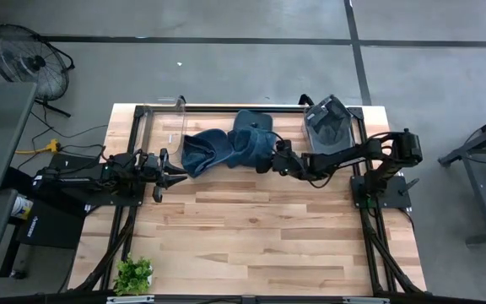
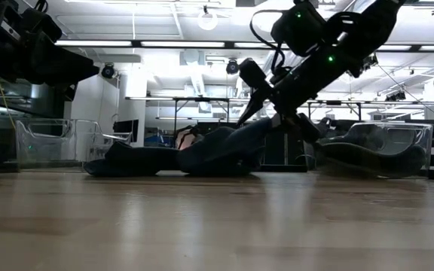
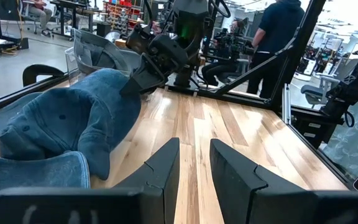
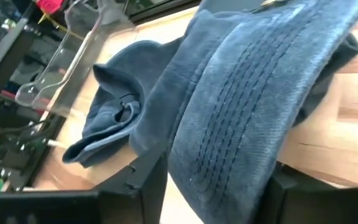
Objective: Pick & Place hat
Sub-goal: Put the bottom right blue cap into the left transparent bin
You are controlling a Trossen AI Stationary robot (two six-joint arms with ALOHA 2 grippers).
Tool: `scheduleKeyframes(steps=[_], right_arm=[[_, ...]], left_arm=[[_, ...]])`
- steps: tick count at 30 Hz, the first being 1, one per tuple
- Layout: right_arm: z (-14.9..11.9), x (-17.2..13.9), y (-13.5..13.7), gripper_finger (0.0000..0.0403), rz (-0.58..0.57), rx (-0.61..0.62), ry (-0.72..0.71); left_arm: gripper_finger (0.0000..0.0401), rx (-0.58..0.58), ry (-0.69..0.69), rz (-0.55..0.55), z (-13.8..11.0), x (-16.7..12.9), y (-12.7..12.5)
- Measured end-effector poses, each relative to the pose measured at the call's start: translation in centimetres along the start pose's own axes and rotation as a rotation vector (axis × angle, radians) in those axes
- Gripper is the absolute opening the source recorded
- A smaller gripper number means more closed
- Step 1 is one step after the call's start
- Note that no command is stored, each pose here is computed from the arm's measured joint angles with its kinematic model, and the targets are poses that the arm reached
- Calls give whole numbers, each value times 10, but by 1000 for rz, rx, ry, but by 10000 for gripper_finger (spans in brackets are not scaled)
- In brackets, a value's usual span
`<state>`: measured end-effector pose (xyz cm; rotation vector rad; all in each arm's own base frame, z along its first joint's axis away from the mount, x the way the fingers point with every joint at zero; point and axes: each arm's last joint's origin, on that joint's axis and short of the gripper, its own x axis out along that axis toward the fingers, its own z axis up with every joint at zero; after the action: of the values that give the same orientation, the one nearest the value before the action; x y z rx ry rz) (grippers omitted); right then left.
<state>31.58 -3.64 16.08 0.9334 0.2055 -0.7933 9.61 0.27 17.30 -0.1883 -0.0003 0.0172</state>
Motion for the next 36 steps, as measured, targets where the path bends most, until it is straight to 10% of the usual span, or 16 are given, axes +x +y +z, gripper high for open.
scheduleKeyframes(steps=[12,36], right_arm=[[-5,-3,5,14,32,-122,35],[37,-120,53,5,288,-674,-83]], left_arm=[[87,0,0,0,0,0,0],[87,0,1,0,0,0,0]])
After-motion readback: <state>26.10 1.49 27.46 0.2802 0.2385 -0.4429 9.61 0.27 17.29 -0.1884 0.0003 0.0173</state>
